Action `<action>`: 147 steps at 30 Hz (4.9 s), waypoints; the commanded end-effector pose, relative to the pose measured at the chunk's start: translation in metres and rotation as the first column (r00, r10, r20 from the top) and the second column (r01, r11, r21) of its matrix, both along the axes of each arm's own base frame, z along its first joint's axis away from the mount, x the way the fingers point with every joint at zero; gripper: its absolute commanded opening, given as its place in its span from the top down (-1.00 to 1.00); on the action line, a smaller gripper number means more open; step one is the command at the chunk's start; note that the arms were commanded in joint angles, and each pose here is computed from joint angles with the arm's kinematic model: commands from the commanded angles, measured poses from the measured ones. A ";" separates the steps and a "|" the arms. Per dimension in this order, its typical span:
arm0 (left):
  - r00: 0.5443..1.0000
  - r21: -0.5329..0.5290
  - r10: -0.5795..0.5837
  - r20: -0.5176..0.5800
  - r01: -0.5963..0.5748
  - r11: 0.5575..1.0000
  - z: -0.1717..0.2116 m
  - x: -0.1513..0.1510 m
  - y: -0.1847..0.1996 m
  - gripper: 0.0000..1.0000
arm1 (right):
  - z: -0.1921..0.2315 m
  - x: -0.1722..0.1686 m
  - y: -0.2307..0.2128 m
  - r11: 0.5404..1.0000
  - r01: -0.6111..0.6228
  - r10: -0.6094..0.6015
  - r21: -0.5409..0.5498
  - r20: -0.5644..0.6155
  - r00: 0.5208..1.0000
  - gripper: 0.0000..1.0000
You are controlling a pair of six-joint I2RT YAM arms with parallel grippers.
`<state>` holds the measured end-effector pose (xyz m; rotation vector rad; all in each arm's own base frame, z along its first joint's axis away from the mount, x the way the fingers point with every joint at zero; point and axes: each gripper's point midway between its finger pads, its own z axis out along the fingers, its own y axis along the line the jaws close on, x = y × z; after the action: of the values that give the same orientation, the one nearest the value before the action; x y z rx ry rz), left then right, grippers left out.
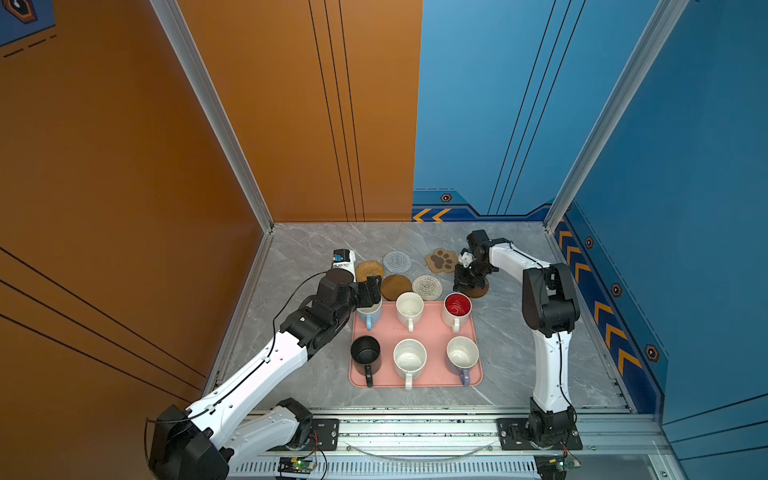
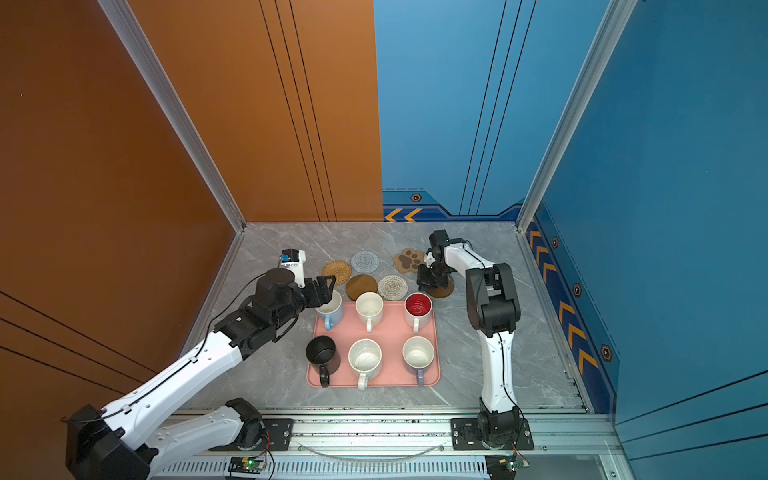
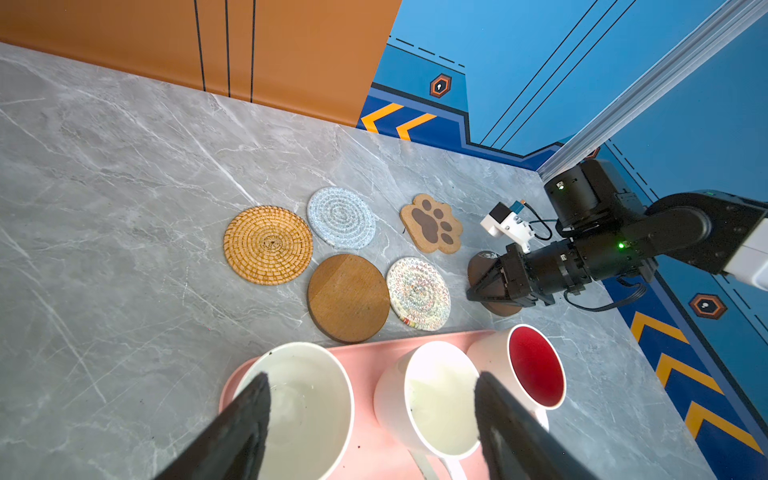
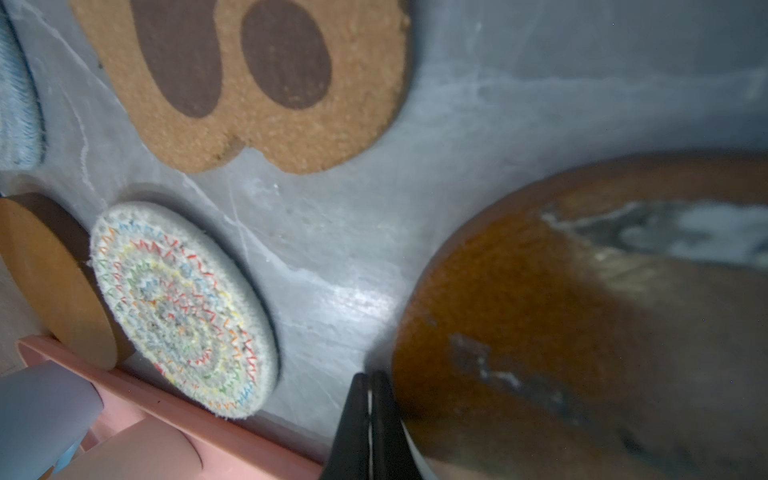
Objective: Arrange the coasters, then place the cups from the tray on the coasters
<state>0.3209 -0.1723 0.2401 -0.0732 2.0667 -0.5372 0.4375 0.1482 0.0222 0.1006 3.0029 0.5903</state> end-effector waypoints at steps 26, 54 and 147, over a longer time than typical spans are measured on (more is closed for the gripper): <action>0.999 0.019 -0.019 0.044 0.018 1.000 0.019 -0.002 -0.014 -0.56 | 0.009 -0.005 -0.057 0.997 0.081 -0.081 0.000 0.006 0.997 1.00; 0.998 0.028 -0.021 0.052 0.020 0.999 0.026 -0.005 -0.019 -0.55 | 0.010 0.054 -0.074 0.977 0.202 -0.206 0.060 0.074 0.976 1.00; 0.998 0.120 0.024 0.064 -0.031 0.992 0.022 -0.025 -0.001 -0.55 | -0.016 0.117 0.027 0.986 0.163 -0.167 0.041 0.174 0.970 1.00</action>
<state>0.2992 -0.1767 0.2653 -0.0277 2.0269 -0.4255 0.5793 0.1905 0.0308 0.2582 2.6624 0.7244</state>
